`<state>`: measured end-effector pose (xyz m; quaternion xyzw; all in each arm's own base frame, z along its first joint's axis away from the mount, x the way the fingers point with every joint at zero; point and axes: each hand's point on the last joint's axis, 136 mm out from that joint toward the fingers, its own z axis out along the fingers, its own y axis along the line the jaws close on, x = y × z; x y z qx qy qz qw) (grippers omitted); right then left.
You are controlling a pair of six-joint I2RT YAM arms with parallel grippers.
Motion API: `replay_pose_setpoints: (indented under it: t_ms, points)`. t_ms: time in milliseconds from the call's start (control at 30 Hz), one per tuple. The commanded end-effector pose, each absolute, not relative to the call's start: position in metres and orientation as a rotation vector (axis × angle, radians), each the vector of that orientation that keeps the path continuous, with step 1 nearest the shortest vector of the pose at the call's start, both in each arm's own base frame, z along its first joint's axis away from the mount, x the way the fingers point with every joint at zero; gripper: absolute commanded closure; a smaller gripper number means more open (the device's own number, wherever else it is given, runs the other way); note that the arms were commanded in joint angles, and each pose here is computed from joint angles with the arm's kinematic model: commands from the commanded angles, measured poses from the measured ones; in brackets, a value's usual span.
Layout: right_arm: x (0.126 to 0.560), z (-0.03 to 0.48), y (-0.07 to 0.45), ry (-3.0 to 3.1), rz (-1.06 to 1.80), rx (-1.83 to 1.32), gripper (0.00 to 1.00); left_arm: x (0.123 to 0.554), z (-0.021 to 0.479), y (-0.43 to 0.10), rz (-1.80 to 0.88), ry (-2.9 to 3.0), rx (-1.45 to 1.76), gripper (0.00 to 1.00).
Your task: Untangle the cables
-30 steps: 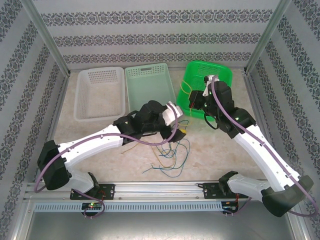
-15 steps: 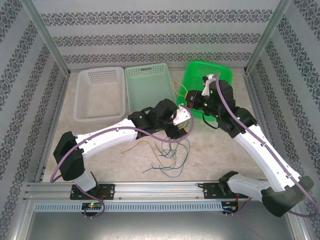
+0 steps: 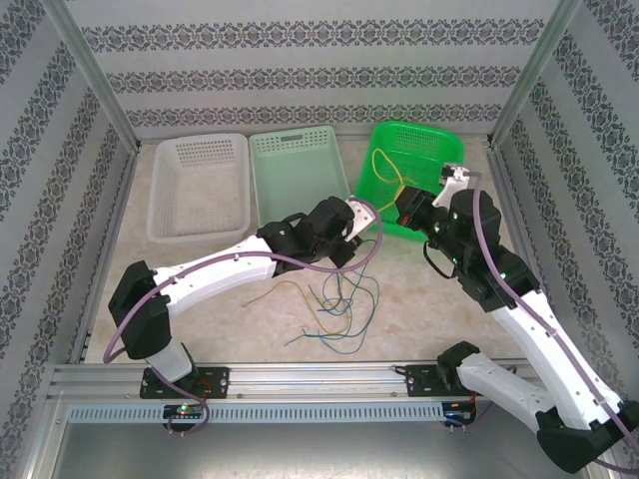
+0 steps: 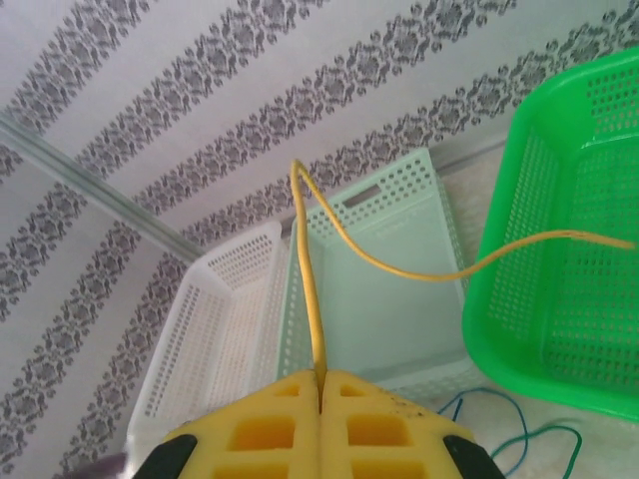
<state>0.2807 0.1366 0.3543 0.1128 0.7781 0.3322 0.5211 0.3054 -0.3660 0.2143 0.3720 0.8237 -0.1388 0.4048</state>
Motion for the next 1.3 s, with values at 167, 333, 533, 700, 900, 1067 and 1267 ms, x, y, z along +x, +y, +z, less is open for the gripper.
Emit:
replay_pose_setpoints:
  t_ms: [167,333,533,700,900,1067,1267]
  points:
    - [0.274,0.328,0.129,1.73,0.802,0.387,1.0,0.309,0.242,-0.376,-0.752,2.141,0.557,0.89]
    - [0.275,0.33,0.136,1.74,0.777,0.316,1.0,0.289,0.256,-0.395,-0.957,2.108,0.628,0.46]
    - [0.281,0.35,0.134,1.74,0.677,0.235,1.0,0.266,0.275,-0.38,-0.978,2.073,0.707,0.0]
    - [0.287,0.349,0.15,1.807,0.694,0.131,1.0,0.294,0.288,-0.323,-0.906,2.049,0.432,0.0]
    - [0.291,0.344,0.171,1.842,0.717,0.024,1.0,0.344,0.32,-0.283,-1.392,1.966,0.047,0.0]
    - [0.289,0.345,0.183,1.842,0.69,-0.072,1.0,0.359,0.353,-0.301,-1.671,1.91,-0.019,0.01]
    - [0.29,0.341,0.188,1.846,0.582,-0.121,1.0,0.378,0.367,-0.314,-2.045,1.76,-0.235,0.0]
